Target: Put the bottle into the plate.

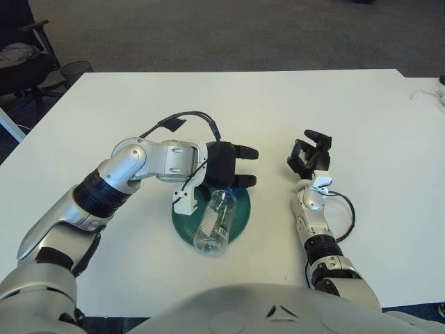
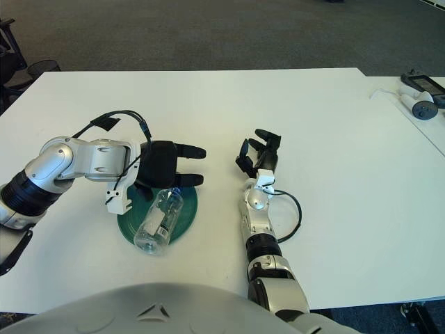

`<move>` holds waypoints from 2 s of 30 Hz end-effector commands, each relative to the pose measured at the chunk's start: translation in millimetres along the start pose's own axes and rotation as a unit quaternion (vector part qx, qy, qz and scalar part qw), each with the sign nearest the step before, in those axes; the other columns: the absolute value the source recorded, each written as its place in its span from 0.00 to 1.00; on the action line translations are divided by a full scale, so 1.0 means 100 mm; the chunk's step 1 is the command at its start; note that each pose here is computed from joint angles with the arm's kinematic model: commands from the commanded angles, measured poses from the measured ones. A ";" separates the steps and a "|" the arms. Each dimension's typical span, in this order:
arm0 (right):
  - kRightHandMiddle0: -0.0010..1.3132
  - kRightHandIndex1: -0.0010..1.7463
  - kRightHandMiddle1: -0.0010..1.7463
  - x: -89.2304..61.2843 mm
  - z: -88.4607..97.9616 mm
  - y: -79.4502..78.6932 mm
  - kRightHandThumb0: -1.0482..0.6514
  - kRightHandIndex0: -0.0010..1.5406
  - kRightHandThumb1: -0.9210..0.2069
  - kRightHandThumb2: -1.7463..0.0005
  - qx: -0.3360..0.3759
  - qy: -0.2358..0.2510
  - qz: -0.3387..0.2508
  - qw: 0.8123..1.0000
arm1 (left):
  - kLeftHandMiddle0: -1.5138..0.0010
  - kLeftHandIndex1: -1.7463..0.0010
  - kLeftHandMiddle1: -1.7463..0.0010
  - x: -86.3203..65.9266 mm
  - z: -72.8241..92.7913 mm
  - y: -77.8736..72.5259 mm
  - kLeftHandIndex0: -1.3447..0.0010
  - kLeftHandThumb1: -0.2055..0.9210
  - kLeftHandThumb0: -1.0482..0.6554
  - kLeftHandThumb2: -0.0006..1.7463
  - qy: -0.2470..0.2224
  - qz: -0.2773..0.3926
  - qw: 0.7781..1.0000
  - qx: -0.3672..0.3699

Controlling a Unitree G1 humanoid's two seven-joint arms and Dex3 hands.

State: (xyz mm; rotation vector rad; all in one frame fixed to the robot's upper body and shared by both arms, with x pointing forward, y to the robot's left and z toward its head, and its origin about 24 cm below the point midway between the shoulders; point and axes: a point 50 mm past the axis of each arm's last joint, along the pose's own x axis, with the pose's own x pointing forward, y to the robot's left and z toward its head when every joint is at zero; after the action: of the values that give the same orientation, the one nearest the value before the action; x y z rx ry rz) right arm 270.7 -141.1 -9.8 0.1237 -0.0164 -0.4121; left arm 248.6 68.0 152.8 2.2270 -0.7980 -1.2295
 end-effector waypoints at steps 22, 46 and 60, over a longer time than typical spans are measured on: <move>0.14 0.72 0.99 -0.40 -0.49 -0.07 0.41 0.14 0.02 0.69 -0.031 0.130 0.016 0.991 | 0.89 0.78 0.97 -0.91 -0.92 -0.34 1.00 1.00 0.03 0.67 0.296 0.208 0.914 -0.184; 0.15 0.71 1.00 -0.45 -0.50 -0.06 0.41 0.13 0.00 0.71 -0.039 0.144 0.032 0.988 | 0.78 0.54 0.93 -0.81 -0.89 -1.34 1.00 1.00 0.21 0.60 0.426 0.436 0.583 -0.537; 0.15 0.70 1.00 -0.46 -0.50 -0.08 0.41 0.13 0.00 0.71 -0.041 0.143 0.037 0.988 | 0.77 0.52 0.92 -0.10 -0.23 -2.16 1.00 1.00 0.22 0.59 0.456 0.306 0.488 -0.678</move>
State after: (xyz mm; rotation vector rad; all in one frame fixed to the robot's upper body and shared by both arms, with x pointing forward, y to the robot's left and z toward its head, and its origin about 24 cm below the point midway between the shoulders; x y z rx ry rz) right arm 266.9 -130.6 -8.3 0.0955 -0.0078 -0.2986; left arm 326.7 240.1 60.0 0.7584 -0.0479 0.0625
